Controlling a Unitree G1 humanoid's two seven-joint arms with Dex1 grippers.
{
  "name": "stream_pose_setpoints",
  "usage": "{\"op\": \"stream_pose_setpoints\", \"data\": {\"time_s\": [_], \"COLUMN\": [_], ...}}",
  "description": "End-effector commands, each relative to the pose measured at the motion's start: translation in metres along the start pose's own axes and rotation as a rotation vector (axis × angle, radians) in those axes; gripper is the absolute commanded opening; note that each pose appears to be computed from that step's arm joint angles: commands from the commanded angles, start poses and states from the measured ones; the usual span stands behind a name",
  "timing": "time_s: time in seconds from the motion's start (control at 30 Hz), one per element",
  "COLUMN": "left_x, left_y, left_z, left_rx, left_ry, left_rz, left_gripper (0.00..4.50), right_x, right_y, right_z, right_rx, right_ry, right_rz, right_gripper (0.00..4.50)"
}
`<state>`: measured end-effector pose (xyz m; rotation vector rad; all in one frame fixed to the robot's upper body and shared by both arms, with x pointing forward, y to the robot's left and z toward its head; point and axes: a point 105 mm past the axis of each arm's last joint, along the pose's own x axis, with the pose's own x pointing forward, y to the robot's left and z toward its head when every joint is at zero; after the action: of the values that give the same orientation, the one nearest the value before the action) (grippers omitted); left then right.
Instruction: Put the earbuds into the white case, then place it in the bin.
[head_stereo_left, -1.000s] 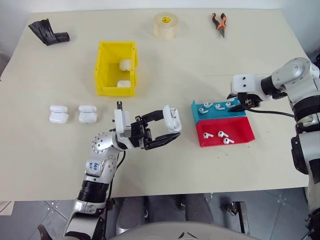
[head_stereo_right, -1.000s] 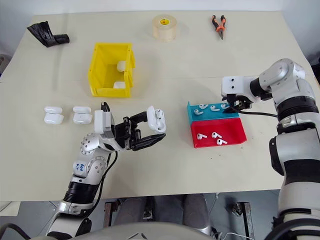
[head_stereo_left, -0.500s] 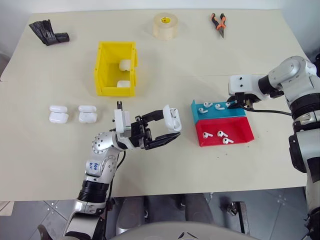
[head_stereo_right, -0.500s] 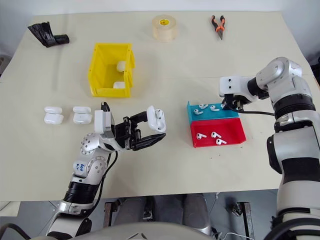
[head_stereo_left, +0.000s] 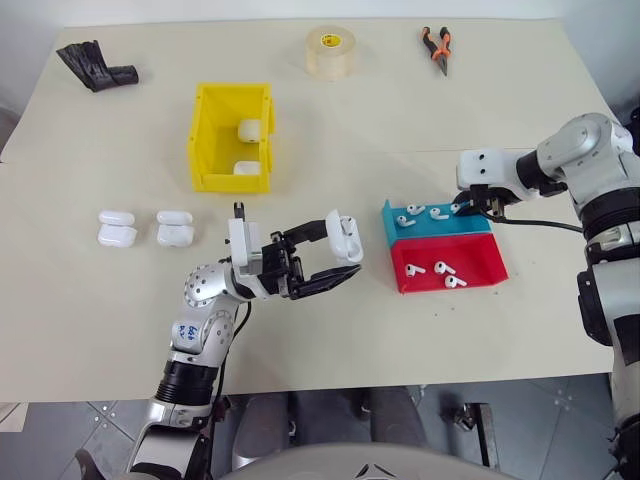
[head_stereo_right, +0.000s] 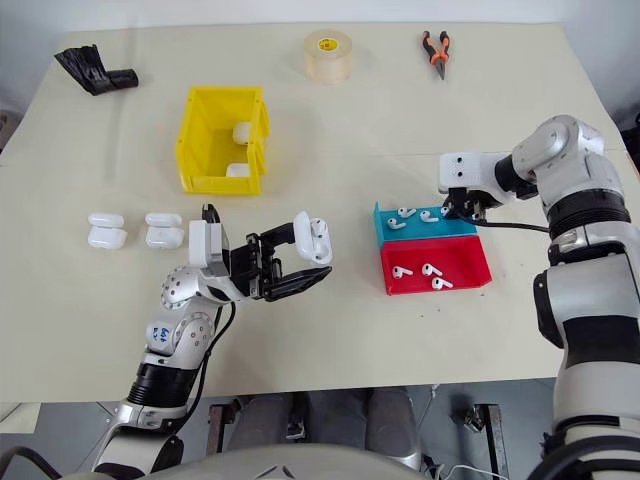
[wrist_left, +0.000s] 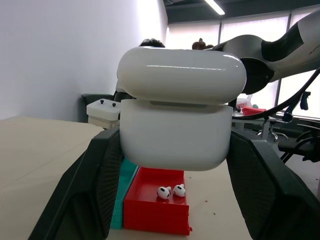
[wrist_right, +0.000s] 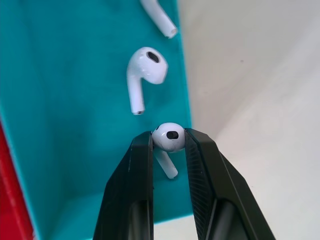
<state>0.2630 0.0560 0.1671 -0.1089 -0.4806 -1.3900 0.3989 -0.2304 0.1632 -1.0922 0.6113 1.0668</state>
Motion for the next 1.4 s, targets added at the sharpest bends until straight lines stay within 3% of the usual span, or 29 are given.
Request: {"op": "stream_pose_setpoints", "data": {"time_s": [0.03, 0.17, 0.4, 0.57, 0.7, 0.83, 1.03, 1.4], "left_x": [0.005, 0.007, 0.01, 0.014, 0.018, 0.019, 0.021, 0.025], "left_y": [0.0, 0.001, 0.003, 0.004, 0.008, 0.012, 0.013, 0.012], "left_z": [0.009, 0.011, 0.01, 0.011, 0.012, 0.013, 0.011, 0.012], "left_rx": [0.042, 0.039, 0.017, 0.005, -0.027, -0.035, -0.051, -0.064], "left_ry": [-0.024, -0.027, -0.03, -0.037, -0.031, -0.026, -0.015, -0.025], "left_rz": [-0.024, -0.038, -0.077, -0.101, -0.101, -0.094, -0.101, -0.111], "left_gripper": [2.76, 2.76, 2.76, 2.76, 2.76, 2.76, 2.76, 2.76], "right_x": [-0.003, -0.029, -0.057, -0.072, -0.077, -0.077, -0.078, -0.053], "right_y": [-0.002, -0.012, 0.002, 0.024, 0.067, 0.095, 0.107, 0.123], "right_z": [0.004, 0.022, 0.066, 0.104, 0.13, 0.146, 0.161, 0.162], "right_rx": [0.024, 0.032, 0.113, 0.276, 0.412, 0.503, 0.567, 0.605], "right_ry": [-0.061, -0.214, -0.581, -0.947, -1.175, -1.269, -1.372, -1.315], "right_rz": [-0.029, -0.091, -0.066, -0.041, 0.113, 0.223, 0.23, 0.252], "right_gripper": [0.54, 0.54, 0.54, 0.54, 0.54, 0.54, 0.54, 0.54]}}
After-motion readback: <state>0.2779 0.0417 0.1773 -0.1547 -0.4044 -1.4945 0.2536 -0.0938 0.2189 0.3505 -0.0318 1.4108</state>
